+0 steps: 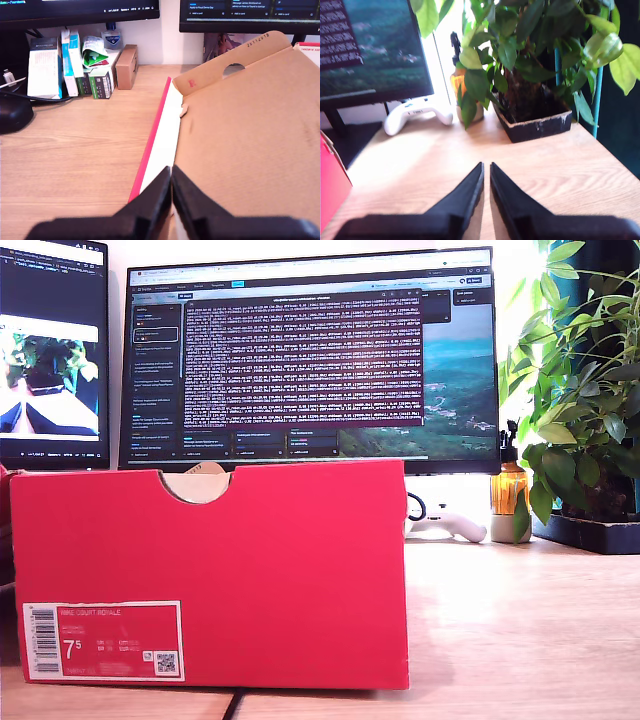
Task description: Pack the blue shoes by picking the first shoe and placing it inside the red shoebox, left side, then picking and rotating the second shoe and placing it in the shoebox
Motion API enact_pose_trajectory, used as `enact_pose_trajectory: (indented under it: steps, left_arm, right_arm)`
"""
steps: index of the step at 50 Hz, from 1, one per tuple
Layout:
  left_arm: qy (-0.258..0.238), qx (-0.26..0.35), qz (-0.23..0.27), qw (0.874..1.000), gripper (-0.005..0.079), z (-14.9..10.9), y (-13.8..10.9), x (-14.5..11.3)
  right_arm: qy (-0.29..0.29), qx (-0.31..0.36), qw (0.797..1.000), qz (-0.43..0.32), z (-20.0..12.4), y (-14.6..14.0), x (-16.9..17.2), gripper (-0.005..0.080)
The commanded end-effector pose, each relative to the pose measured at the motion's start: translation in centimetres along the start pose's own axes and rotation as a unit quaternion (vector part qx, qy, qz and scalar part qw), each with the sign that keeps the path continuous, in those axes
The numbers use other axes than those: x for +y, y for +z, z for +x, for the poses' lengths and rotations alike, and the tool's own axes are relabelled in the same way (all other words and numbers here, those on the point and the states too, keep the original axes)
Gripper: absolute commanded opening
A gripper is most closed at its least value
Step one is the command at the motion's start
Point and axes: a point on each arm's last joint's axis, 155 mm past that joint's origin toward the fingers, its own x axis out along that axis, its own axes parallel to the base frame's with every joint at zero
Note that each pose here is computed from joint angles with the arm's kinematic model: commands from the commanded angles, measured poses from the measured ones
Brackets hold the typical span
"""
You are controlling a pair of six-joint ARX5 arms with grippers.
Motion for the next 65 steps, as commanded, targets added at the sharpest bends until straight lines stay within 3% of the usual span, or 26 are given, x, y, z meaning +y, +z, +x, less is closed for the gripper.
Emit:
enact_pose_trajectory:
  steps: [1,12,22,48,65]
  left_arm:
    - [-0.001,0.011,-0.002,1.0,-0.0011,0.4,-1.4,0.0]
    - [-0.001,0.011,-0.002,1.0,-0.0011,0.4,-1.4,0.0]
    - [-0.001,0.011,-0.002,1.0,-0.0011,0.4,-1.4,0.0]
    - [-0.001,0.011,-0.002,1.0,-0.0011,0.4,-1.4,0.0]
    - [-0.001,0.011,-0.002,1.0,-0.0011,0.4,-1.4,0.0]
  right_arm:
    - [-0.001,-0.005,1.0,0.0,-0.4,-0.4,-0.4,-0.0011]
    - [0.012,-0.011,1.0,0.002,-1.5,-1.1,-0.5,-0.0011]
    - [0.05,-0.035,0.998,-0.01,-2.3,0.2,0.9,-0.0011]
    - [0.045,-0.052,0.997,-0.019,-4.2,0.8,0.1,-0.0011]
    - [0.042,-0.032,0.998,-0.022,-4.8,-0.4,-0.1,-0.0011]
